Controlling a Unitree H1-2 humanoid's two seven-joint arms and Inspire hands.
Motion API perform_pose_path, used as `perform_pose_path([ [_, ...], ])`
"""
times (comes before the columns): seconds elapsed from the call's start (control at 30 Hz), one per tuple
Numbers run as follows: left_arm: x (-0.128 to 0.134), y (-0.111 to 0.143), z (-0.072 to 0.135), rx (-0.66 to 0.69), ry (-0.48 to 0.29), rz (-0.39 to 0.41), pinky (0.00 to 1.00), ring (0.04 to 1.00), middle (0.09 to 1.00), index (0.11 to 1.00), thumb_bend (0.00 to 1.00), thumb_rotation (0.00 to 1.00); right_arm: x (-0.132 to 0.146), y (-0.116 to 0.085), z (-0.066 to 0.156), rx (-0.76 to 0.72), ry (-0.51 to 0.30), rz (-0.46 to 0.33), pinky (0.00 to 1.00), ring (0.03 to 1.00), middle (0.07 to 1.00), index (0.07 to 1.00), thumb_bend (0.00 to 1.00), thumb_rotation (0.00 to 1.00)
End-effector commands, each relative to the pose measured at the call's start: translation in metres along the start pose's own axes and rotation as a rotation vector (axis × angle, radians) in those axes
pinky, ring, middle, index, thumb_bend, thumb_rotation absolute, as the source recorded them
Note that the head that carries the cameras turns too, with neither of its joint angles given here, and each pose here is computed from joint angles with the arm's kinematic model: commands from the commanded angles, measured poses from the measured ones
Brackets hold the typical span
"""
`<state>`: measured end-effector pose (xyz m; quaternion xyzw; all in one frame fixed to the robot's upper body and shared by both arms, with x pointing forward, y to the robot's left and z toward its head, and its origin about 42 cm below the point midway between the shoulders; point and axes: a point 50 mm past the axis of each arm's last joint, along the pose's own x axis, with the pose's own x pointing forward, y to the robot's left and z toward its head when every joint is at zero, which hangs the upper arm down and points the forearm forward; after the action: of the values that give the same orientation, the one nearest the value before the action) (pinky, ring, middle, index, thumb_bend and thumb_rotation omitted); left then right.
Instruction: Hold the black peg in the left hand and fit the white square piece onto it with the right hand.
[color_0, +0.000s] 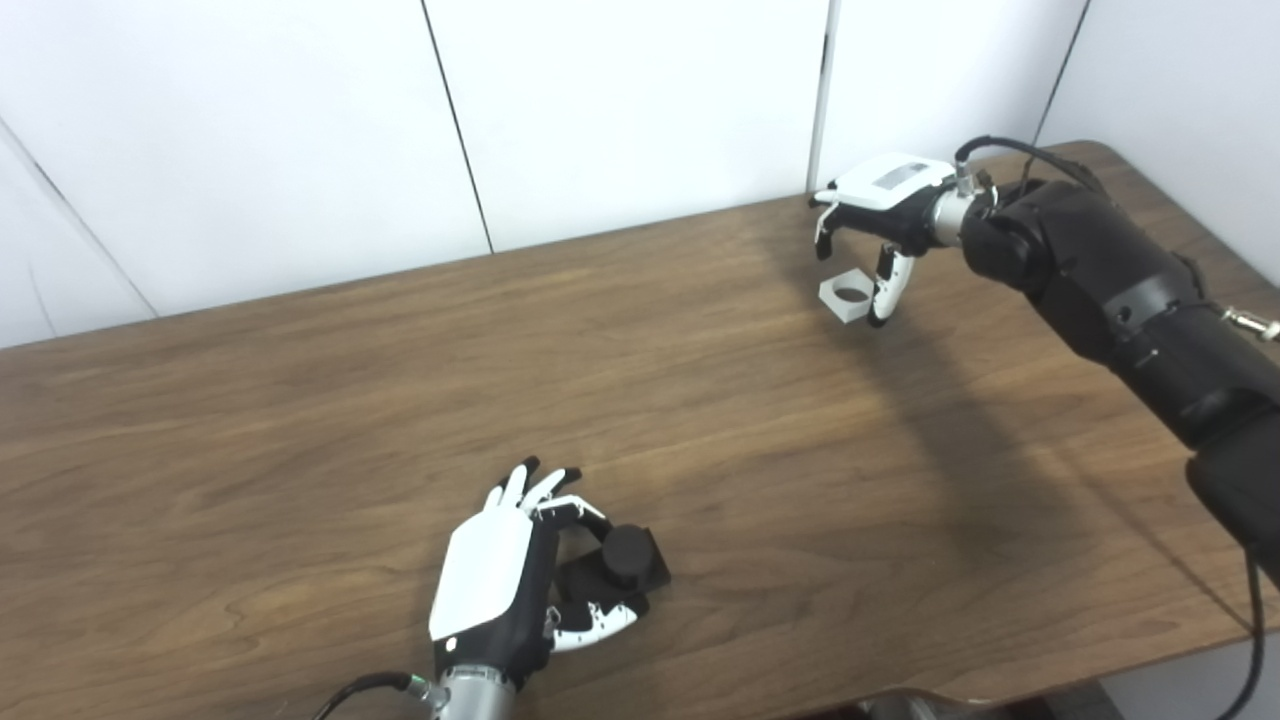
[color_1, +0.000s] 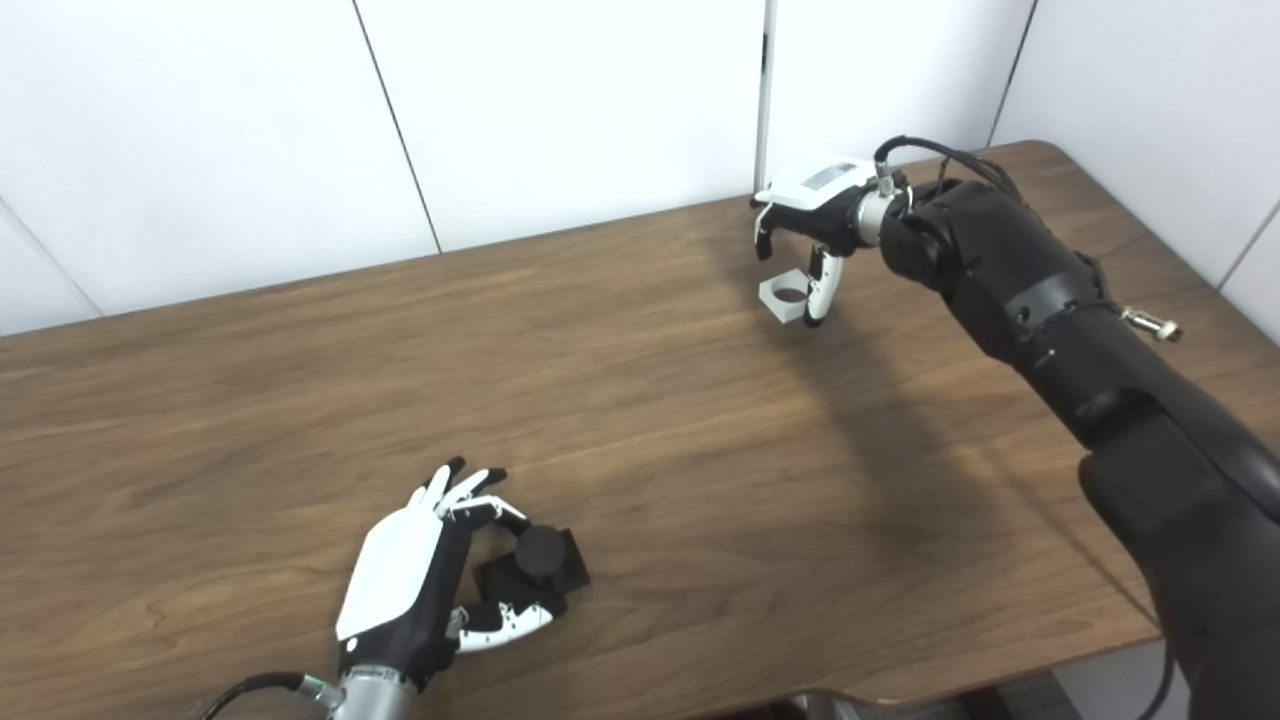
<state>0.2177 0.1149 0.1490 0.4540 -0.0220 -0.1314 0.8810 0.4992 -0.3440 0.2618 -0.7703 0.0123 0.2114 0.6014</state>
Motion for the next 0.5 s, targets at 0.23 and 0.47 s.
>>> perform_pose_path([
  [0.23, -0.0071, -0.0204, -0.0039, -0.001, 0.069, -0.077, 0.99, 1.000, 0.893, 0.489, 0.51, 0.08, 0.0019, -0.0322, -0.0098, -0.037, 0.019, -0.047, 1.00, 1.000, 0.969, 0.717, 0.84, 0.20],
  [0.47, -0.0070, -0.0208, -0.0034, -0.003, 0.066, -0.074, 0.99, 1.000, 0.890, 0.489, 0.51, 0.08, 0.0022, -0.0287, -0.0126, -0.060, 0.028, -0.017, 1.00, 1.000, 0.963, 0.709, 0.83, 0.19],
])
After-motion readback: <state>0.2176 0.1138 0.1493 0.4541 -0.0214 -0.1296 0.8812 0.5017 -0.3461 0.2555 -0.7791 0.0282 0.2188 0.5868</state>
